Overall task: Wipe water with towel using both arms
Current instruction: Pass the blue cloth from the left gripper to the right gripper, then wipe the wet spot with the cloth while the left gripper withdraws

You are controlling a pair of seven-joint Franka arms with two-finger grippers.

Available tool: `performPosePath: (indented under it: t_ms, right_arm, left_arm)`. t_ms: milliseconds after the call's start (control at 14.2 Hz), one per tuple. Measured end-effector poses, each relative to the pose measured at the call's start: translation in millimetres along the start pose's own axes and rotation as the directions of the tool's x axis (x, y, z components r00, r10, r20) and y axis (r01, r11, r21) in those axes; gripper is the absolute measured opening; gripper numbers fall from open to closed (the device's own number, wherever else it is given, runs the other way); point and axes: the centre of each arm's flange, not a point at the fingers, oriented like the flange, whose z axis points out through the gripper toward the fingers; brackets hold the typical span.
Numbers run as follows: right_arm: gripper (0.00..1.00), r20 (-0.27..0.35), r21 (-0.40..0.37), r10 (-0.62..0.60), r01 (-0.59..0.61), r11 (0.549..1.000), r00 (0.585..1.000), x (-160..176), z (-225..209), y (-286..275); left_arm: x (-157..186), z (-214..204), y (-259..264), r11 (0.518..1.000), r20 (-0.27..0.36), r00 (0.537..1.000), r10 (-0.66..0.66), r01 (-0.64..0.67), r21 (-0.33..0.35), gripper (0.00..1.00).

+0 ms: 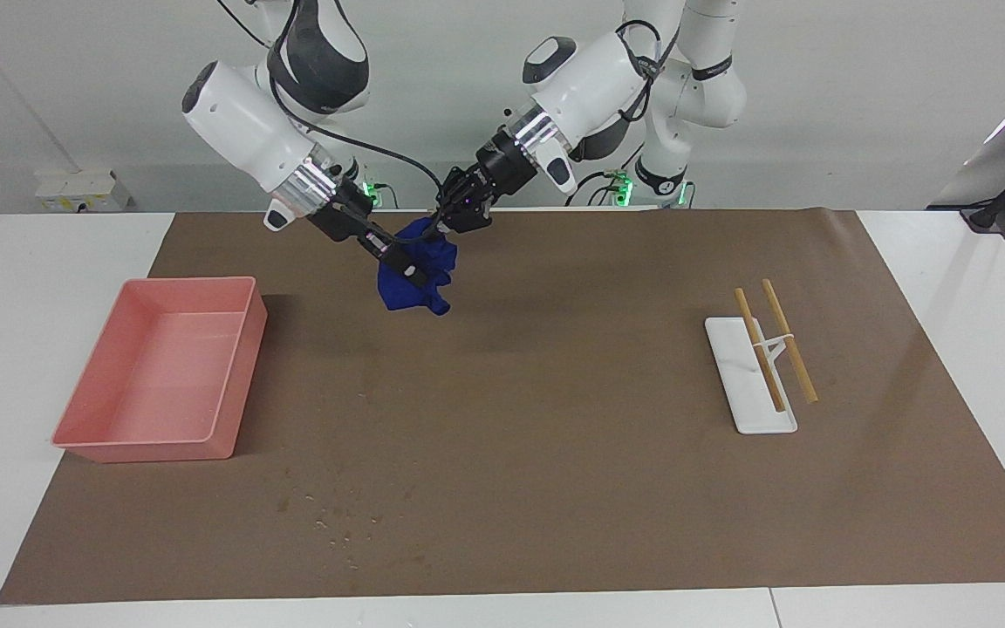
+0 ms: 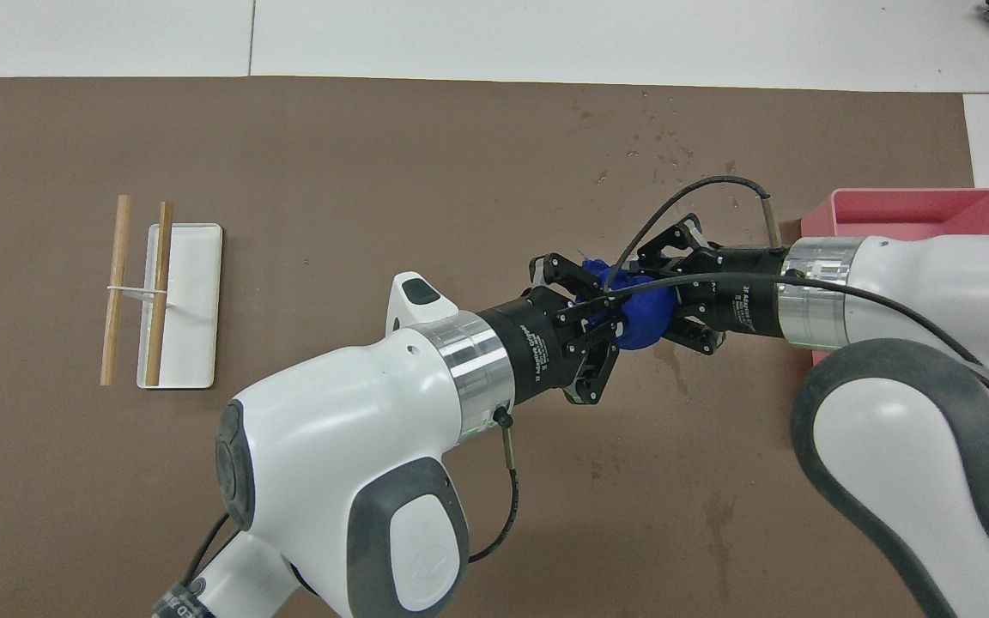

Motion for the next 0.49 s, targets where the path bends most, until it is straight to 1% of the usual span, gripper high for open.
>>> performPosePath:
  t_ms: [71, 212, 282, 353, 494]
  right_arm:
    - [0.14, -0.005, -0.039, -0.063, 0.062, 0.997, 0.998, -0.3, 1.3, 2.9]
    - [0.13, -0.01, -0.129, -0.165, 0.162, 0.978, 0.986, -0.4, 5.1, 10.1]
    - [0.13, 0.0, -0.173, -0.226, 0.223, 0.959, 0.974, -0.6, 7.0, 14.1]
    - [0.13, 0.015, -0.227, -0.306, 0.301, 0.926, 0.952, 0.0, 8.7, 19.0]
    - [0.13, 0.038, -0.332, -0.446, 0.433, 0.838, 0.894, 5.2, 10.7, 29.3]
  left_arm:
    - [-0.3, -0.4, 0.3, 1.0, 0.001, 1.0, 0.001, -0.001, -0.001, 0.15]
    - [-0.6, -2.5, 2.8, 1.0, -0.003, 1.0, 0.029, -0.029, -0.008, 0.4]
    - [-0.4, -4.2, 6.0, 0.998, -0.013, 0.998, 0.067, -0.068, -0.015, 0.5]
    - [1.0, -7.0, 11.7, 0.993, -0.033, 0.993, 0.116, -0.117, -0.026, 0.63]
    - [9.5, -18.3, 34.8, 0.968, -0.106, 0.965, 0.239, -0.245, -0.047, 0.84]
